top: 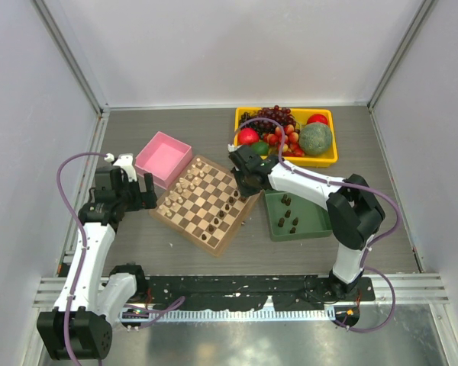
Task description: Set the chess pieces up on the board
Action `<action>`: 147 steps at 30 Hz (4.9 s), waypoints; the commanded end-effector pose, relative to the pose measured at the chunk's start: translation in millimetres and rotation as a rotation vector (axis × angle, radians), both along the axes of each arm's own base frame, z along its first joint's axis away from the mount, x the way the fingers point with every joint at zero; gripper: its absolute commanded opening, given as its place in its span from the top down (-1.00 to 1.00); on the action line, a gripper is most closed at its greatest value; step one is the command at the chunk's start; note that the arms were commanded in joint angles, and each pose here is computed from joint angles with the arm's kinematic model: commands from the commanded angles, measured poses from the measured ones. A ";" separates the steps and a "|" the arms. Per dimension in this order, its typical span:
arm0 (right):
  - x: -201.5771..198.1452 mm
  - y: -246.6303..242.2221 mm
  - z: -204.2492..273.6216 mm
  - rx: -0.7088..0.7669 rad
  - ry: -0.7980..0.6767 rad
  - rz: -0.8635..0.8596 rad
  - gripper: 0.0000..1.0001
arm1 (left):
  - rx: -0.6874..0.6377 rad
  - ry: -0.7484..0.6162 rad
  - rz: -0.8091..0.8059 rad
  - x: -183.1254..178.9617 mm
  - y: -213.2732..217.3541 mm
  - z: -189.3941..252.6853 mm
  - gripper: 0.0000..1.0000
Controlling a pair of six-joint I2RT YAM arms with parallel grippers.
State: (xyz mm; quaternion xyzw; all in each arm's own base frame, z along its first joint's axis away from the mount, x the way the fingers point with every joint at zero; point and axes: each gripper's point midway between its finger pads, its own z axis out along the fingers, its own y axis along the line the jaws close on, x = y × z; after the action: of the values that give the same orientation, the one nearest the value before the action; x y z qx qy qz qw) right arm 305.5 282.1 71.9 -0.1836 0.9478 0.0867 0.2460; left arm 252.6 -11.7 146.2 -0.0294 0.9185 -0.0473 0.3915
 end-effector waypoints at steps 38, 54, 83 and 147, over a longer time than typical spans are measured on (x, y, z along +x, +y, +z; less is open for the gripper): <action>-20.1 -143.5 21.7 0.060 -0.074 -0.294 0.20 | 0.005 -0.034 -0.012 5.7 -0.5 12.7 -0.98; -3.3 -152.8 -4.6 0.045 -0.044 -0.302 0.29 | 0.008 -0.032 -0.009 5.7 0.3 12.7 -0.98; 14.4 -157.7 -15.2 0.005 -0.046 -0.308 0.47 | 0.007 -0.025 -0.039 5.9 -6.9 11.1 -0.98; 2.6 -140.0 108.7 0.108 -0.229 -0.249 0.74 | -0.003 -0.029 -0.046 5.2 -9.2 12.5 -0.98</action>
State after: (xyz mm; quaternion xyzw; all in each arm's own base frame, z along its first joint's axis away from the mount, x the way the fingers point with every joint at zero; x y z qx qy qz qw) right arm 311.5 114.4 161.0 -0.0382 0.9316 0.0485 0.3582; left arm 251.3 -17.4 142.6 -0.0195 0.9223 -0.0517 0.3825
